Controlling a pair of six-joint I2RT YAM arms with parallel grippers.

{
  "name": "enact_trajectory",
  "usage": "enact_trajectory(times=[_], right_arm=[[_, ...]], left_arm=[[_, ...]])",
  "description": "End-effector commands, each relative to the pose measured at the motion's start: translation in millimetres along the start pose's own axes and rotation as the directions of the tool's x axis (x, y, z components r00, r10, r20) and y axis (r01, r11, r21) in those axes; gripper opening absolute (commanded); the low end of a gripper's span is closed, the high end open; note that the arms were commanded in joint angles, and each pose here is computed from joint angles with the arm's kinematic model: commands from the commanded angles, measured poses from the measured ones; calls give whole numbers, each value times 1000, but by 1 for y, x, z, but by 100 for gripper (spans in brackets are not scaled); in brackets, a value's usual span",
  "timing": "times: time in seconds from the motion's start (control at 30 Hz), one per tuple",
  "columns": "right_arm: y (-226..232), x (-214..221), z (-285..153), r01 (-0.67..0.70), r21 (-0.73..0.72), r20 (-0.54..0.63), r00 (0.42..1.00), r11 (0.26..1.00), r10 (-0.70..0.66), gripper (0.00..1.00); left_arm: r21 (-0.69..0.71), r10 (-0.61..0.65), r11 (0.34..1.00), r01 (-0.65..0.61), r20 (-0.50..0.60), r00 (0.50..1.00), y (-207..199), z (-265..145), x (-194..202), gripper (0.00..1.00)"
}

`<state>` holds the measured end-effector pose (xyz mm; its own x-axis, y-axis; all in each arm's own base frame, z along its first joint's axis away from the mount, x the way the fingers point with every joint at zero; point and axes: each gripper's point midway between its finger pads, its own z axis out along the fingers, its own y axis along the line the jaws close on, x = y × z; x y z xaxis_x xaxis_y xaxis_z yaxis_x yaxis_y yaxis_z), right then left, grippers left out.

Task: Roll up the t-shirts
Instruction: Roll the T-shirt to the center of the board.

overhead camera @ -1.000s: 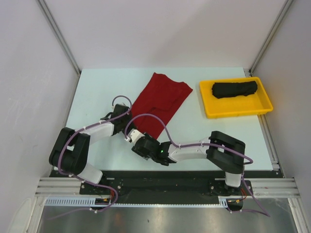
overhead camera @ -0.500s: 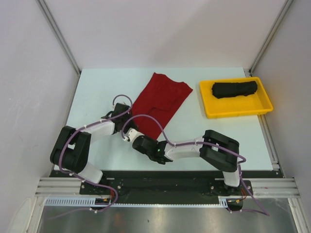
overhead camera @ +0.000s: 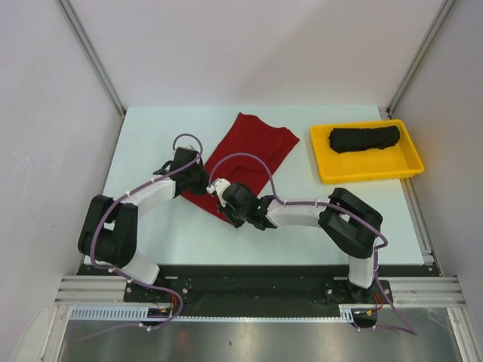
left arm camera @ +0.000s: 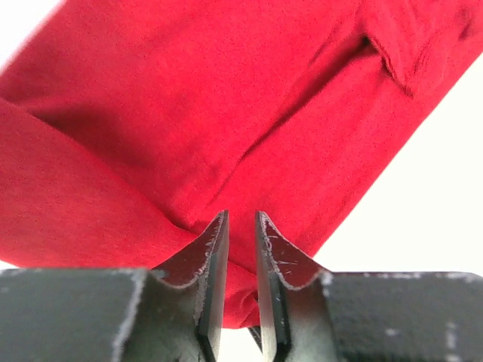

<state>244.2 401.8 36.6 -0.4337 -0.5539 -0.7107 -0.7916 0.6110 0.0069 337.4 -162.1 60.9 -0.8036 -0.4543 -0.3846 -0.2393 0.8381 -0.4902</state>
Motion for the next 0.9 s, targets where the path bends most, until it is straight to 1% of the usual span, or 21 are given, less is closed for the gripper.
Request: enact_trajectory(times=[0.0, 0.17, 0.27, 0.37, 0.53, 0.63, 0.7, 0.73, 0.8, 0.83, 0.87], right_arm=[[16, -14, -9, -76, -118, 5, 997, 990, 77, 6], [15, -8, -5, -105, -119, -15, 995, 987, 103, 4], [14, -6, -4, -117, -121, -27, 993, 986, 115, 4], [15, -4, -3, -126, -131, -36, 992, 983, 122, 3], [16, -2, -3, -146, -145, -46, 989, 979, 141, 3], [13, -1, -2, -194, -180, -57, 981, 964, 187, 2], [15, 1, -3, -241, -222, -77, 970, 945, 230, 2], [9, -1, -3, -266, -231, -75, 964, 936, 255, 2], [11, 0, -5, -295, -276, -93, 955, 915, 280, 2], [4, 1, -5, -324, -276, -97, 946, 905, 309, 2], [7, 1, -7, -336, -304, -109, 942, 892, 318, 2]], left_arm=[[-21, -6, 1000, 6, 20, 1000, 9, -4, -20, 23], [-116, -24, 993, 28, 38, 999, 36, -1, -30, 17], [-173, -42, 983, 53, 69, 997, 54, 0, -33, 16], [-206, -71, 975, 81, 59, 996, 70, 8, -33, 14], [-231, -63, 970, 72, 44, 997, 76, 17, -36, 13], [-235, -56, 970, 64, 41, 998, 76, 18, -40, 15], [-235, -51, 970, 60, 44, 998, 75, 15, -43, 18], [-228, -42, 972, 53, 52, 998, 73, 12, -47, 24], [-218, -32, 975, 48, 77, 997, 71, 6, -57, 30], [-210, -18, 977, 37, 92, 996, 67, 2, -65, 36], [-212, -16, 977, 36, 95, 995, 68, -2, -68, 39]])
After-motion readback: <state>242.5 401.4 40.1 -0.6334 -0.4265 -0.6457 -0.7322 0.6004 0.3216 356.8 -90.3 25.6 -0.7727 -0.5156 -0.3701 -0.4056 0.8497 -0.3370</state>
